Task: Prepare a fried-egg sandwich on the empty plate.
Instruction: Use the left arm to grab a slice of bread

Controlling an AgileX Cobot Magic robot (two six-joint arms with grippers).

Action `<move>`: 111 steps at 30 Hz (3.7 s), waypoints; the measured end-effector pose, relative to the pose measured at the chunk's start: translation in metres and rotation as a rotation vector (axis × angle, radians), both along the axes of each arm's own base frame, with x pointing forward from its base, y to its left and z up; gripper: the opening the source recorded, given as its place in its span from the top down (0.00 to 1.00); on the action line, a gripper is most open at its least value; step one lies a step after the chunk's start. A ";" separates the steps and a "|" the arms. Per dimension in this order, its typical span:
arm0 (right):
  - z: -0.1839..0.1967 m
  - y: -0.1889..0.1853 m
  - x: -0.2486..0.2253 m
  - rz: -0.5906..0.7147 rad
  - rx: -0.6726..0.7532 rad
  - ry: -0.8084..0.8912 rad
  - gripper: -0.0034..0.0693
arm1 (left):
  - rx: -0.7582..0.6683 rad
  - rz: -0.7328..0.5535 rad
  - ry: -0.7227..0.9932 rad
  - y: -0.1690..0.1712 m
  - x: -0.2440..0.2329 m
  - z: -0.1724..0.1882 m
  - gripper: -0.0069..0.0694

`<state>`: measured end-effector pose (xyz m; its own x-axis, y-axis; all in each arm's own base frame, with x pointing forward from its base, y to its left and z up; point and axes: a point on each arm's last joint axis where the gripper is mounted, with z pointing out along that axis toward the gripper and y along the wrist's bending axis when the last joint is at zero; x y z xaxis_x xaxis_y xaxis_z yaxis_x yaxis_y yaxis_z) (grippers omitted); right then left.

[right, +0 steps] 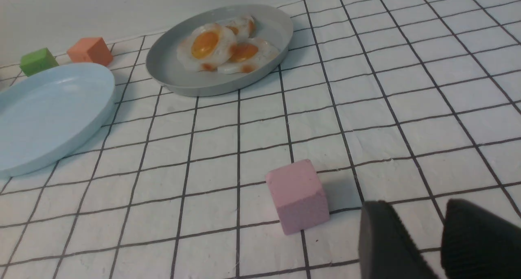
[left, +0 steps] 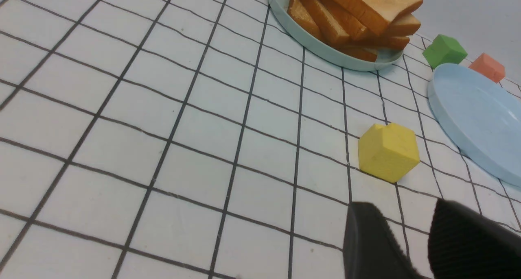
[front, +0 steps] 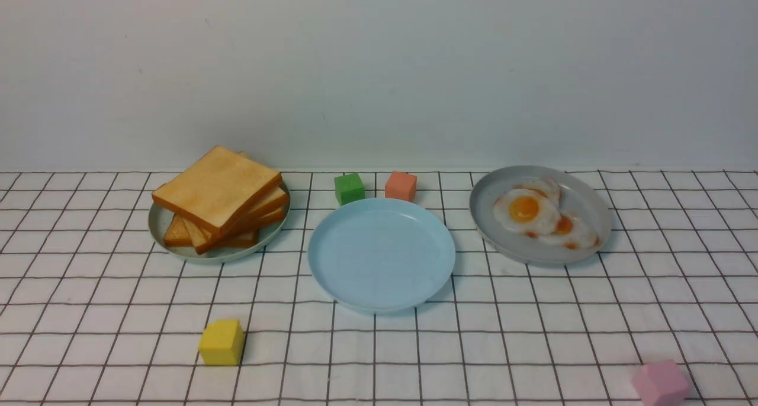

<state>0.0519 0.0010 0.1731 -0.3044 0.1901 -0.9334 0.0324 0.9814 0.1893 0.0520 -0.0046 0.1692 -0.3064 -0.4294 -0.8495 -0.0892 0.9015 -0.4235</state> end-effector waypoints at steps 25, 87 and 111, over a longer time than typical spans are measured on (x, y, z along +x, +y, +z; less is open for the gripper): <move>0.000 0.000 0.000 0.000 0.000 0.000 0.63 | -0.694 0.096 -0.230 -0.003 0.004 0.026 0.60; 0.229 0.061 0.026 0.743 -0.180 0.176 0.94 | 0.594 -0.381 0.600 -0.106 0.385 0.071 0.42; 0.229 0.062 0.025 0.752 -0.170 0.177 0.91 | 0.692 -0.398 0.635 -0.107 0.399 0.040 0.70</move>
